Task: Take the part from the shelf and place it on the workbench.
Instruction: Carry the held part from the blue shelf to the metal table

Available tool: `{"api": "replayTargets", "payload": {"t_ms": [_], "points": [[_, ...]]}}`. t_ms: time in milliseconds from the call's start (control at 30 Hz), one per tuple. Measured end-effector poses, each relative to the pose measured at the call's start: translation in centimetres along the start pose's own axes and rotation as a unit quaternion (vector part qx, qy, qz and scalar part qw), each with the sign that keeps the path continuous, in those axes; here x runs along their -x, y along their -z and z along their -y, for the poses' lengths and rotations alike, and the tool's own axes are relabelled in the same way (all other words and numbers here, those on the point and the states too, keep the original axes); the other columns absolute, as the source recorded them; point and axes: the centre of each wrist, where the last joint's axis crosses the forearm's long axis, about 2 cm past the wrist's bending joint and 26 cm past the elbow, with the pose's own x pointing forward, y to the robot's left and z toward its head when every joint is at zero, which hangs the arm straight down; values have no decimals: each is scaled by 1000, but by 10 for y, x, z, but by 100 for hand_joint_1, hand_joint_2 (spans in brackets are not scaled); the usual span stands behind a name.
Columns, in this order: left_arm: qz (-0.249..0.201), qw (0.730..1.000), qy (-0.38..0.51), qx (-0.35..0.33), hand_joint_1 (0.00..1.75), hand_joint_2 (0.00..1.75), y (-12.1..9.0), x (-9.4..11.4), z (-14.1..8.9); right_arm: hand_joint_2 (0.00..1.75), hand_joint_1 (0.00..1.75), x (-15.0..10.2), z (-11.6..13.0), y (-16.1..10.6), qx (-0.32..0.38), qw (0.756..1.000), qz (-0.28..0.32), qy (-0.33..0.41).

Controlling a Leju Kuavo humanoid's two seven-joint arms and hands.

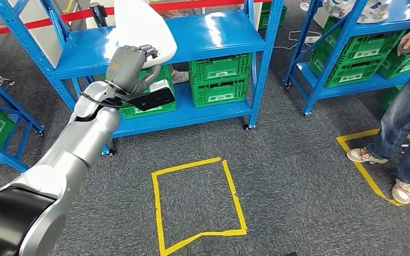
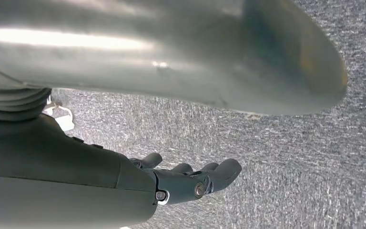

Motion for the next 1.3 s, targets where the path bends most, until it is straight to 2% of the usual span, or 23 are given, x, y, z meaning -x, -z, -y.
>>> {"api": "replayTargets", "payload": {"t_ms": [267,467,667,800,967,1300], "points": [[-8,1000,0,2,175,175,-4,7,1,0,0,1,1,0,3,1000,4,-8],[-21,1000,-7,10,175,175,-15,21,10,0,0,3,7,0,7,1000,7,-21],[-23,1000,-3,7,175,175,-19,27,6,0,0,4,8,0,10,1000,9,-24],[-37,999,-1,5,175,175,-28,40,6,0,0,2,9,1,12,999,25,-29],[-50,999,-5,16,175,175,-43,52,22,0,0,2,9,0,7,999,31,-25],[-41,999,-3,18,175,175,-25,31,15,0,0,-1,8,1,21,999,34,-18]]}}
